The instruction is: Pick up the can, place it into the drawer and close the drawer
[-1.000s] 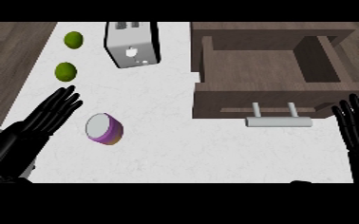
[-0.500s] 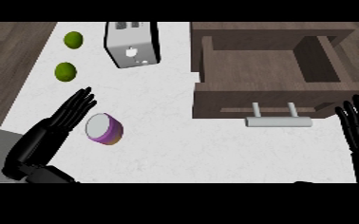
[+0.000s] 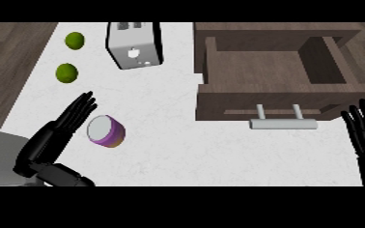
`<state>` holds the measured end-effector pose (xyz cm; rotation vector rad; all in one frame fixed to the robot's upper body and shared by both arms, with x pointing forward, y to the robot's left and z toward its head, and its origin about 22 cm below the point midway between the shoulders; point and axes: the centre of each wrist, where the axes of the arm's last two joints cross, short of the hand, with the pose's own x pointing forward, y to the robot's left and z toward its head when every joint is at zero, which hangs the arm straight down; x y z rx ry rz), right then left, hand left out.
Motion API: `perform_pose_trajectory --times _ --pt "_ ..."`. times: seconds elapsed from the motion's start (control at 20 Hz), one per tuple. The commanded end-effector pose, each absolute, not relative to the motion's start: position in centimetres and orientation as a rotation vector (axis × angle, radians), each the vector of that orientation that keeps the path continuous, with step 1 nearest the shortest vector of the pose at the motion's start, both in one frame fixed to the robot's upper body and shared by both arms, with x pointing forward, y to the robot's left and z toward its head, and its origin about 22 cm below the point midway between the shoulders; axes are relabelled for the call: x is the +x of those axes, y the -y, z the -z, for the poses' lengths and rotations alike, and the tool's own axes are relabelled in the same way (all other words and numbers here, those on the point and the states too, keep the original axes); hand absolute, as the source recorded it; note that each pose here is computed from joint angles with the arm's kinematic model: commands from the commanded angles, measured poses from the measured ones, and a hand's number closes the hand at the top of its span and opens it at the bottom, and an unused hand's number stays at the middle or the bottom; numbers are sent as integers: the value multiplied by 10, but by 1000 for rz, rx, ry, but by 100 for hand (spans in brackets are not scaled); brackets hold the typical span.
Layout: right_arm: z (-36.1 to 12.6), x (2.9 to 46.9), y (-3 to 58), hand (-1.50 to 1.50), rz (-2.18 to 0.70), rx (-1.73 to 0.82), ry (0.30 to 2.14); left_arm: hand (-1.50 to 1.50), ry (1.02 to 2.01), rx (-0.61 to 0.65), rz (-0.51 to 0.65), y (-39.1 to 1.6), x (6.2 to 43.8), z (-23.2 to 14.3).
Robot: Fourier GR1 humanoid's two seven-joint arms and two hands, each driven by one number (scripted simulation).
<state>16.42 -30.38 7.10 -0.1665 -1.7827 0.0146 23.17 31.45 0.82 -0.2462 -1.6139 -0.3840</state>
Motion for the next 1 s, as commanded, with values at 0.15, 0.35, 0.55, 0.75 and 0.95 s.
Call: perform_pose_trajectory --times 0.15,0.35,0.55,0.75,0.95 --pt "-71 161 304 -150 -9 -182 1798 -150 1599 -231 397 -328 240 28" --pt "-71 175 303 -150 -28 -171 1791 -150 1584 -218 392 -347 264 25" --pt "-64 181 283 -150 -12 -160 1796 -150 1585 -211 395 -346 261 47" --pt "-68 170 286 -150 -20 -167 1801 -150 1569 -214 398 -338 247 67" --pt "-87 153 298 -150 -14 -176 1816 -150 1555 -205 373 -362 260 73"
